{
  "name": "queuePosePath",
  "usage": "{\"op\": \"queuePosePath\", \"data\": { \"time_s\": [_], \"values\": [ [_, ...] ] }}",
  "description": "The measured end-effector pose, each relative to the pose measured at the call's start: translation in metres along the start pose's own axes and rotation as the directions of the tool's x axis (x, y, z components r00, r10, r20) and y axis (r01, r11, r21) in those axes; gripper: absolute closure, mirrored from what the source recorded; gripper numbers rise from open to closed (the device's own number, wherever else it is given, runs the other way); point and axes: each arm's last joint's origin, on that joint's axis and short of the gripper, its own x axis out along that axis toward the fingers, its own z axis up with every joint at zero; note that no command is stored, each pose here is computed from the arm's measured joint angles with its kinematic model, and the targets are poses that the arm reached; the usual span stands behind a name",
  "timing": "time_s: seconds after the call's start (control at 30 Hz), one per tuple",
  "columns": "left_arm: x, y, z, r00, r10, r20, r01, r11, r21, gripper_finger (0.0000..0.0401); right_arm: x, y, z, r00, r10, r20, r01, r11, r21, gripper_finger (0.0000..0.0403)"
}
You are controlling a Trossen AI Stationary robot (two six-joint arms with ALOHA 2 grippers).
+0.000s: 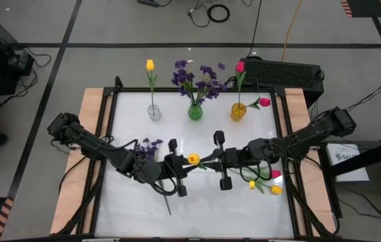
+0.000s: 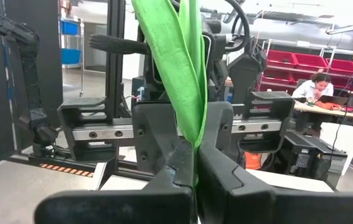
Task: Sort flowers into vase by color
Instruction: Put the left yellow flower into the transparent vase
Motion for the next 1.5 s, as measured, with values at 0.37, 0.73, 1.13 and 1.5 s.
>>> {"op": "queuePosePath", "data": {
  "time_s": [0.37,0.73,1.13,1.5],
  "values": [
    [-0.010,0.003,0.002,0.999,-0.007,-0.038,0.009,0.999,0.052,0.0393,-0.010,-0.003,0.001,0.994,-0.019,-0.107,0.027,0.997,0.076,0.0303],
    [-0.065,0.056,0.017,0.948,0.276,-0.161,-0.245,0.952,0.185,0.0395,-0.054,-0.001,0.013,0.942,-0.029,-0.333,0.072,0.990,0.117,0.0189],
    [-0.127,0.176,0.034,0.872,0.472,-0.132,-0.476,0.879,-0.003,0.0396,-0.058,0.010,0.012,0.938,0.011,-0.347,0.021,0.996,0.089,0.0206],
    [-0.115,0.207,-0.035,0.912,0.409,-0.022,-0.406,0.909,0.091,0.0396,-0.058,0.009,0.012,0.936,0.011,-0.352,0.009,0.998,0.055,0.0207]
  ]
}}
